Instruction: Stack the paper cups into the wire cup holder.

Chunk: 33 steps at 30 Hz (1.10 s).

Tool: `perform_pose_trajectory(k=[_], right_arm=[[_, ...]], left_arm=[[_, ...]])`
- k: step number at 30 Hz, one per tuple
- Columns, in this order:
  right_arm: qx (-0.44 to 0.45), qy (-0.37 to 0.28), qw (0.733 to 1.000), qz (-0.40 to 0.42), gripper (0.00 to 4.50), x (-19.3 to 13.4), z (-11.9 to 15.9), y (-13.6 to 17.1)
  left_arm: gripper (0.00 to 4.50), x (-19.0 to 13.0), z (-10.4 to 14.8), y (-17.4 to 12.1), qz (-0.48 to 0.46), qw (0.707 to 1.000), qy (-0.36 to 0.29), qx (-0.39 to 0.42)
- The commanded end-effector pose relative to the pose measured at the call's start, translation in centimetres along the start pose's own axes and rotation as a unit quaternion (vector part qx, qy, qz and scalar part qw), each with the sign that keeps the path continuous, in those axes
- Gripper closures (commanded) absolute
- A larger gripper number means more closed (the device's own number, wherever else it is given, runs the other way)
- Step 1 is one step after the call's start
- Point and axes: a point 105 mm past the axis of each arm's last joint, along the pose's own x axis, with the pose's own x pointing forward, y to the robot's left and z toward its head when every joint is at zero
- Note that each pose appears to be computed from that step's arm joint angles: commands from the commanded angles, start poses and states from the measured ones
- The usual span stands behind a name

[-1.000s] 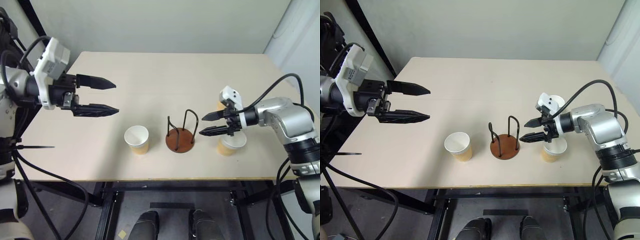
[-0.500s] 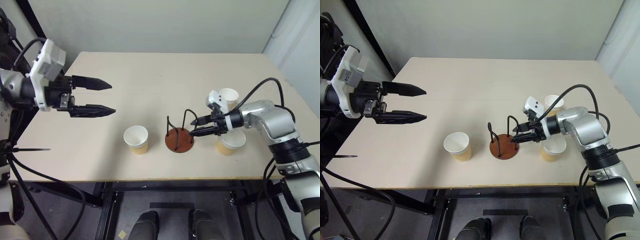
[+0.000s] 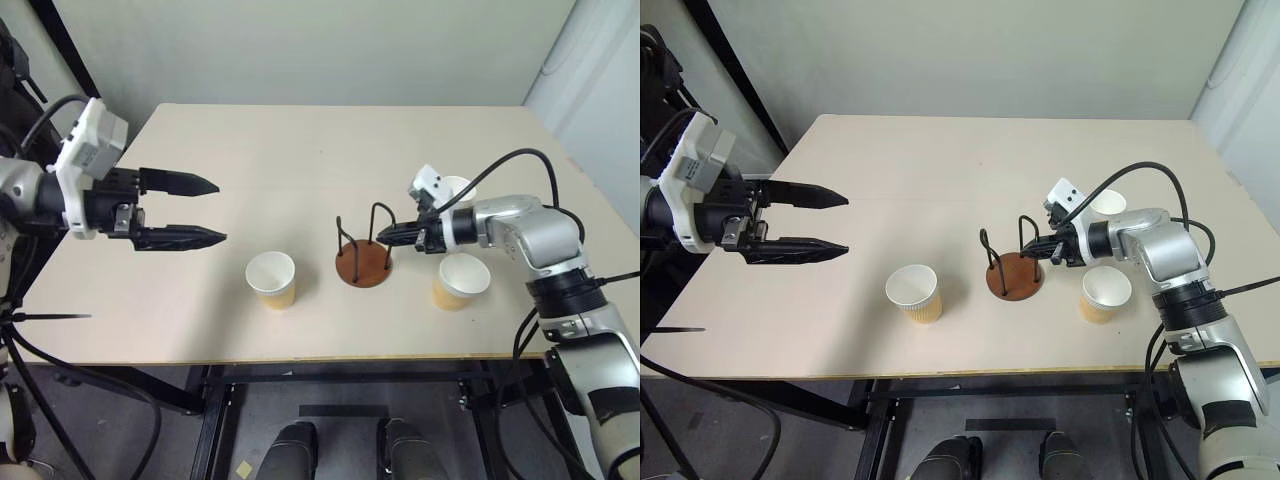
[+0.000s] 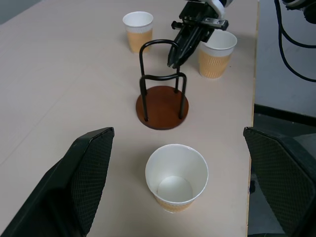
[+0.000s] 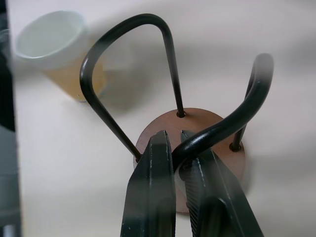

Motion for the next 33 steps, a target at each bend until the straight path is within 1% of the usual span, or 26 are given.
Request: perform_pose_trajectory(k=[1, 8, 18, 20, 21, 24, 25, 26, 31, 33], right_arm=[[-0.023, -0.014, 0.999, -0.04, 4.45, -1.1, 1.3, -1.4], [-0.022, 0.01, 0.997, -0.072, 4.45, -1.3, 0.2, -2.8], [-0.01, 0.047, 0.994, -0.095, 4.45, -1.7, -1.5, -3.8], [-0.009, 0.043, 0.995, -0.09, 3.81, -1.7, -1.2, -3.6], [-0.009, 0.042, 0.995, -0.089, 3.57, -1.7, -1.1, -3.6], [-0.007, 0.038, 0.996, -0.086, 2.56, -1.8, -0.8, -3.4], [-0.007, 0.037, 0.996, -0.085, 2.14, -1.8, -0.7, -3.3], [-0.009, 0.037, 0.996, -0.077, 1.86, -1.8, -0.6, -3.1], [-0.016, 0.028, 0.997, -0.073, 0.03, -2.3, 0.4, -2.7], [-0.018, 0.026, 0.997, -0.076, 0.03, -2.7, 0.8, -2.8]], left_arm=[[0.0, -0.5, 1.1, -0.4, 0.002, 1.0, -0.004, 0.021], [0.0, -0.3, 1.3, -0.3, 0.001, 1.0, -0.005, 0.024], [0.0, 0.0, 1.3, -0.2, 0.0, 1.0, -0.007, 0.024], [0.0, 0.1, 1.3, -0.1, 0.0, 1.0, -0.008, 0.024], [0.0, 0.1, 1.3, -0.1, 0.0, 1.0, -0.009, 0.025], [0.0, 0.2, 1.4, -0.1, -0.001, 1.0, -0.01, 0.025], [0.0, 0.2, 1.4, 0.0, -0.001, 1.0, -0.011, 0.025], [0.0, 0.2, 1.4, 0.0, -0.001, 1.0, -0.012, 0.025], [0.0, 0.4, 1.4, 0.0, -0.003, 1.0, -0.014, 0.026], [0.0, 0.4, 1.4, 0.0, -0.004, 1.0, -0.014, 0.026]])
